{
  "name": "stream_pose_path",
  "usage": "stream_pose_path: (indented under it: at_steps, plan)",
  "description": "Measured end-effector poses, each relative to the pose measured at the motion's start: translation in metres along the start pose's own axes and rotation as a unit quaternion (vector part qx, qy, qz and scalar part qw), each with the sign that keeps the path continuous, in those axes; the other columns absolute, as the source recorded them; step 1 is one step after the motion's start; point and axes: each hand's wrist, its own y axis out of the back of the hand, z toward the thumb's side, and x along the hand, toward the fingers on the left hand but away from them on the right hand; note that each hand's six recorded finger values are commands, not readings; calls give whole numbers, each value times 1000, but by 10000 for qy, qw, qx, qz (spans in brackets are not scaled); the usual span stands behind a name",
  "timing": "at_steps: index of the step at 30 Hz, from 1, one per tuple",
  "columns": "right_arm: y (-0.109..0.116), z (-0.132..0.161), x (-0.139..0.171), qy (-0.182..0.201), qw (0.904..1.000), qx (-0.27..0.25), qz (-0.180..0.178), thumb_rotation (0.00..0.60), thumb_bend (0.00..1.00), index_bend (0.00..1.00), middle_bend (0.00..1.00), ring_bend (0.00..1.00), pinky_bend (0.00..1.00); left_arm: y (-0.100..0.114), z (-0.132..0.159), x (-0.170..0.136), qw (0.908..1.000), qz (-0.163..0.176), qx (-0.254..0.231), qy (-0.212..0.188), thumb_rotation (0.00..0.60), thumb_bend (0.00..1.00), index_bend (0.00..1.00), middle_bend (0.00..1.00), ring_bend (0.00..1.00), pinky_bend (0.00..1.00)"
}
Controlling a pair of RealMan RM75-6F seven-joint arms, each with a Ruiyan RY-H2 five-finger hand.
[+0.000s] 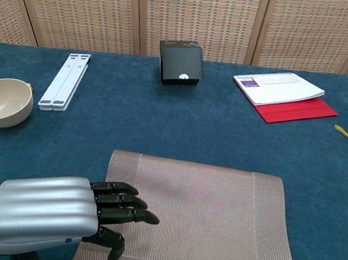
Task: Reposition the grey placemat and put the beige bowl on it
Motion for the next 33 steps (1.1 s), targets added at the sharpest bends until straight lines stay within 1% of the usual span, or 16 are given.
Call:
stream_pose_path:
  at_steps: [7, 16, 21, 30, 33]
  plan:
    - [1, 0, 0, 4, 10000, -11, -9, 600, 0, 0, 0, 0, 0, 3, 3, 6, 10000, 1, 31, -21, 600, 278, 400, 0, 0, 0]
    - [1, -1, 1, 5, 10000, -18, -8, 600, 0, 0, 0, 0, 0, 0, 7, 9, 10000, -72, 12, -6, 600, 291, 408, 0, 0, 0]
    - [1, 0, 1, 12, 10000, -21, -14, 600, 0, 0, 0, 0, 0, -4, 7, 8, 9999, -116, 39, -15, 600, 360, 434, 0, 0, 0]
    - [2, 0, 2, 15, 10000, -21, -14, 600, 0, 0, 0, 0, 0, -8, 7, 11, 9999, -141, -4, -4, 600, 373, 463, 0, 0, 0]
    - [1, 0, 2, 15, 10000, -25, -11, 600, 0, 0, 0, 0, 0, -9, 8, 11, 9999, -144, -23, -15, 600, 413, 496, 0, 0, 0]
